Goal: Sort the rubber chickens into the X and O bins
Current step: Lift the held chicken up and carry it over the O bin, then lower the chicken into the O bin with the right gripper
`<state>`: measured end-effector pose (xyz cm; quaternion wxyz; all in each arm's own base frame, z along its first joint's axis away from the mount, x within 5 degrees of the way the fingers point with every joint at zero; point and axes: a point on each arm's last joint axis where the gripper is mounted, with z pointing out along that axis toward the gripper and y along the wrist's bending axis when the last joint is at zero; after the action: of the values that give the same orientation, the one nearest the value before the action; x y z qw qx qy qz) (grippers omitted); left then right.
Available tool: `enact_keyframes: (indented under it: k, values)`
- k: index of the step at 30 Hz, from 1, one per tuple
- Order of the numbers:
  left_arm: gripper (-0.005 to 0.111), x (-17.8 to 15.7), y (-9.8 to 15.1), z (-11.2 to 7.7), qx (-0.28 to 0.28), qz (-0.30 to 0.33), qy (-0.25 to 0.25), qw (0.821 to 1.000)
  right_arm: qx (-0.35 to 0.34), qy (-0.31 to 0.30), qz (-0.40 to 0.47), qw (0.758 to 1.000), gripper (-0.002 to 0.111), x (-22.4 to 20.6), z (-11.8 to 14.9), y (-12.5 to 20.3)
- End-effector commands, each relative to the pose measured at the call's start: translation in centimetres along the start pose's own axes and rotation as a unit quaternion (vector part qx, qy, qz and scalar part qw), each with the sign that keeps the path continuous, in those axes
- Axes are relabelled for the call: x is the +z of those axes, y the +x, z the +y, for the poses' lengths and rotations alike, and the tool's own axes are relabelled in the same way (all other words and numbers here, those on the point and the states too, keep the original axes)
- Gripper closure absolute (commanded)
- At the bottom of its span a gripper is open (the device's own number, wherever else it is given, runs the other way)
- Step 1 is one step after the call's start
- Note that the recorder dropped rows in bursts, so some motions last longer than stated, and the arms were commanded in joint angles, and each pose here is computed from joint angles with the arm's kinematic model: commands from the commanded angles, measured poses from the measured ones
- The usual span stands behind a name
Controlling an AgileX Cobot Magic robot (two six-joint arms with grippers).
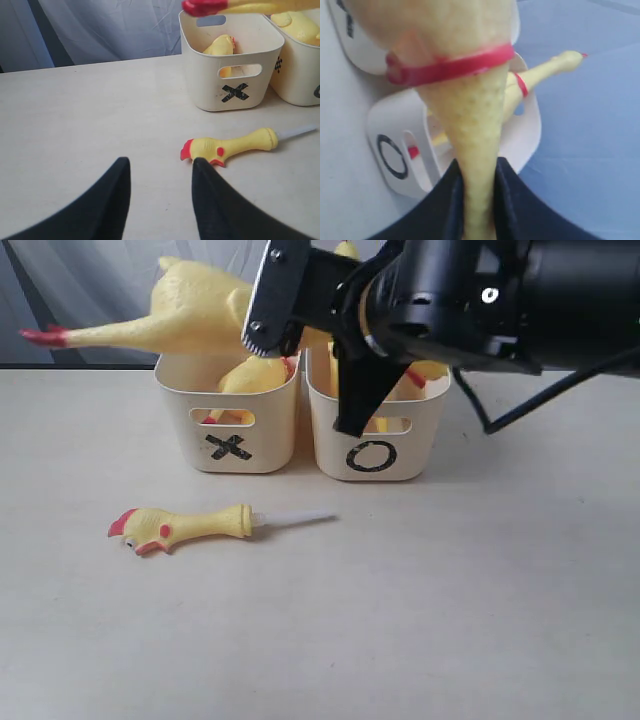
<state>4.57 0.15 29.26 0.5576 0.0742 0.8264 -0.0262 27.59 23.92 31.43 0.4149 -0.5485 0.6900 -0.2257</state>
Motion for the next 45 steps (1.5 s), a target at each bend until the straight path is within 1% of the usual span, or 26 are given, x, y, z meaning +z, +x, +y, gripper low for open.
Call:
enact_keyframes:
  k: [1, 4, 7, 10, 14, 17, 22, 29, 31, 35, 40, 45]
  values:
    - [0.068, -0.1, 0.0, 0.0, 0.0, -0.009, 0.002, 1.0, 0.02, 0.043, 0.019, 0.999, 0.109, -0.6, -2.9, 1.9]
    - [0.068, -0.1, 0.0, 0.0, 0.0, -0.009, 0.002, 1.0, 0.025, 0.063, 0.038, 0.997, 0.109, -0.4, -4.3, 3.3]
    - [0.068, -0.1, 0.0, 0.0, 0.0, -0.009, 0.002, 1.0, 0.011, 0.097, 0.069, 0.993, 0.109, -0.2, -5.8, 4.8]
    - [0.068, -0.1, 0.0, 0.0, 0.0, -0.009, 0.002, 1.0, -0.019, 0.139, 0.101, 0.985, 0.109, 0.0, -7.4, 6.3]
    - [0.068, -0.1, 0.0, 0.0, 0.0, -0.009, 0.002, 1.0, -0.047, 0.191, 0.122, 0.973, 0.109, 0.1, -9.1, 7.5]
    - [0.068, -0.1, 0.0, 0.0, 0.0, -0.009, 0.002, 1.0, -0.09, 0.23, 0.136, 0.959, 0.109, 0.1, -10.5, 8.4]
    - [0.068, -0.1, 0.1, 0.0, 0.0, -0.006, 0.001, 1.0, -0.141, 0.266, 0.146, 0.942, 0.109, 0.2, -12.3, 9.8]
    - [0.068, -0.1, 0.1, 0.0, -0.002, -0.005, 0.002, 1.0, -0.192, 0.29, 0.154, 0.925, 0.109, 0.4, -13.7, 11.0]
    - [0.068, -0.1, 0.1, 0.0, -0.002, -0.005, 0.002, 1.0, -0.197, 0.287, 0.152, 0.925, 0.109, 0.5, -13.8, 11.2]
    - [0.068, -0.1, 0.1, 0.0, -0.002, -0.003, 0.002, 1.0, -0.25, 0.269, 0.14, 0.92, 0.109, 1.0, -13.6, 11.1]
    - [0.068, -0.1, 0.1, 0.0, -0.002, -0.002, 0.001, 1.0, -0.332, 0.24, 0.146, 0.9, 0.109, 2.4, -12.9, 10.9]
    - [0.068, -0.1, 0.1, 0.0, -0.003, -0.001, 0.003, 1.0, -0.366, 0.22, 0.154, 0.891, 0.109, 3.9, -12.2, 10.9]
